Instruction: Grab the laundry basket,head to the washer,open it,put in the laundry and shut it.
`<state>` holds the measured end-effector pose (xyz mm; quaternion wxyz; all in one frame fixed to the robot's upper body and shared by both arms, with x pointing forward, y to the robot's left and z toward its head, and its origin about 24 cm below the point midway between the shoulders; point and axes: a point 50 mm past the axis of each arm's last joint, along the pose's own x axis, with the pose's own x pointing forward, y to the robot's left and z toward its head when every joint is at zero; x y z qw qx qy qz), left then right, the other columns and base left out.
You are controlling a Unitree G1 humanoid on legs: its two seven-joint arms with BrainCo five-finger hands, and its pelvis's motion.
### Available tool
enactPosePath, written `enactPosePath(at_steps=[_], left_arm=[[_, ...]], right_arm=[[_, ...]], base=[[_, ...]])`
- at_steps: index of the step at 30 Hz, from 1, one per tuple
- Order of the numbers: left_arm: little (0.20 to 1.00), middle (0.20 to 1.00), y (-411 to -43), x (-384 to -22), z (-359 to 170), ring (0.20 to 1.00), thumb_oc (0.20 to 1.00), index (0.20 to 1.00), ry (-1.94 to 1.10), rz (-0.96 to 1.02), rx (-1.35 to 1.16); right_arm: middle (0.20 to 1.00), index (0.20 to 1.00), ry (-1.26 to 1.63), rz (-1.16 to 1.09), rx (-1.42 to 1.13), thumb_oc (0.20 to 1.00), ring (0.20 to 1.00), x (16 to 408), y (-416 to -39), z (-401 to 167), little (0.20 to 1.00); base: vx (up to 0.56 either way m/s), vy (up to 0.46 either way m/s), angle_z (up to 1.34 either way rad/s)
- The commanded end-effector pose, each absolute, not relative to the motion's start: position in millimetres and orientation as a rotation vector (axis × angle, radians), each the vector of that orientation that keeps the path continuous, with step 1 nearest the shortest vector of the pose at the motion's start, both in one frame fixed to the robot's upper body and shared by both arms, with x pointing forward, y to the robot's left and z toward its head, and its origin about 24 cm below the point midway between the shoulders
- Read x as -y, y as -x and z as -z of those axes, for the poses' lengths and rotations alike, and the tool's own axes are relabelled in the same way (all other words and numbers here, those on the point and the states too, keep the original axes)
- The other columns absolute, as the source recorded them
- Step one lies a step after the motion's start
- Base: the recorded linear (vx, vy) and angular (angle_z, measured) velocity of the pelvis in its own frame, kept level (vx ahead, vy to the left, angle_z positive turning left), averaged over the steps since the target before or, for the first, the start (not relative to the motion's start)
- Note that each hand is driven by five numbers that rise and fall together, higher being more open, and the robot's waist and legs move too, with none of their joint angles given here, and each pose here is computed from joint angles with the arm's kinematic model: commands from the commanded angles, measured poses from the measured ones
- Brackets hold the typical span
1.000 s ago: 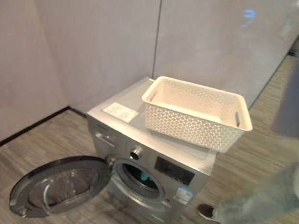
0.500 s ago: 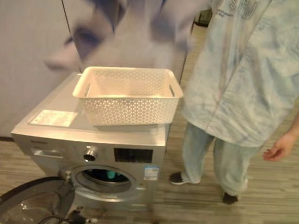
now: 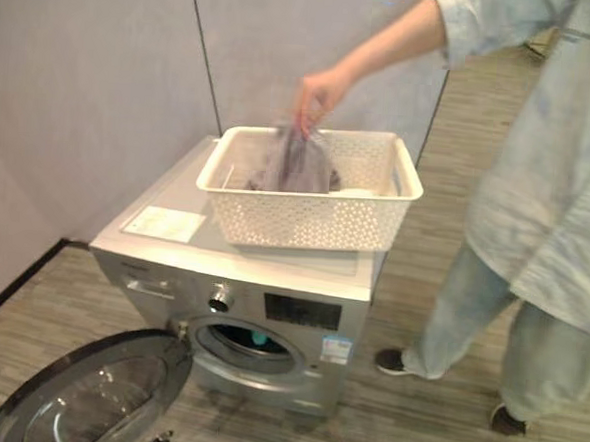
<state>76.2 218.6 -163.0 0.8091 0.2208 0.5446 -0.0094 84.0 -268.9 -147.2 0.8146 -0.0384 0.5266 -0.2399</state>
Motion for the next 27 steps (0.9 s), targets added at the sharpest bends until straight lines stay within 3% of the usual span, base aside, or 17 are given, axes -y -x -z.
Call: enactPosePath(at_steps=[1,6,7,8,10,12,13,14,15,21,27], left_arm=[[1.000,1.000,-102,-227,154,1.000,1.000,1.000,-0.453,-0.012,-1.086],[1.000,1.000,-92,-230,154,1.000,1.000,1.000,-0.427,-0.029,-1.095],[1.000,1.000,-91,-230,155,1.000,1.000,1.000,-0.428,-0.041,-1.104],[1.000,1.000,-91,-230,155,1.000,1.000,1.000,-0.428,-0.040,-1.104],[1.000,1.000,-88,-229,157,1.000,1.000,1.000,-0.424,-0.057,-1.118],[1.000,1.000,-85,-228,159,1.000,1.000,1.000,-0.425,-0.071,-1.135],[1.000,1.000,-86,-228,158,1.000,1.000,1.000,-0.425,-0.071,-1.134],[1.000,1.000,-87,-228,159,1.000,1.000,1.000,-0.447,-0.073,-1.139],[1.000,1.000,-88,-228,159,1.000,1.000,1.000,-0.452,-0.073,-1.136],[1.000,1.000,-95,-226,158,1.000,1.000,1.000,-0.497,-0.010,-1.126],[1.000,1.000,-98,-225,158,1.000,1.000,1.000,-0.487,0.034,-1.127]], right_arm=[[1.000,1.000,0.074,0.650,-0.942,1.000,1.000,299,-111,123,1.000],[1.000,1.000,0.271,0.709,-0.595,1.000,1.000,334,-139,58,1.000],[1.000,1.000,0.345,0.750,-0.404,1.000,1.000,343,-148,21,1.000],[1.000,1.000,0.345,0.751,-0.405,1.000,1.000,343,-147,21,1.000],[1.000,1.000,0.449,0.855,-0.157,1.000,1.000,356,-146,-32,1.000],[1.000,1.000,0.526,0.959,0.155,1.000,1.000,355,-149,-94,1.000],[1.000,1.000,0.527,0.961,0.155,1.000,1.000,354,-148,-95,1.000],[1.000,1.000,0.588,0.987,0.416,1.000,1.000,340,-153,-144,1.000],[1.000,1.000,0.600,0.980,0.496,1.000,1.000,334,-154,-158,1.000],[1.000,1.000,0.636,0.810,0.778,1.000,1.000,311,-169,-220,1.000],[1.000,1.000,0.701,0.504,0.807,1.000,1.000,300,-204,-256,1.000]], base=[[0.03,-0.017,0.19],[0.03,-0.005,0.09],[0.02,-0.001,0.15],[0.03,-0.003,0.16],[0.05,0.002,0.09],[0.05,0.000,0.00],[0.05,-0.012,-0.01],[0.00,0.000,0.00],[0.05,-0.011,-0.02],[0.00,0.000,0.00],[0.00,-0.002,0.01]])
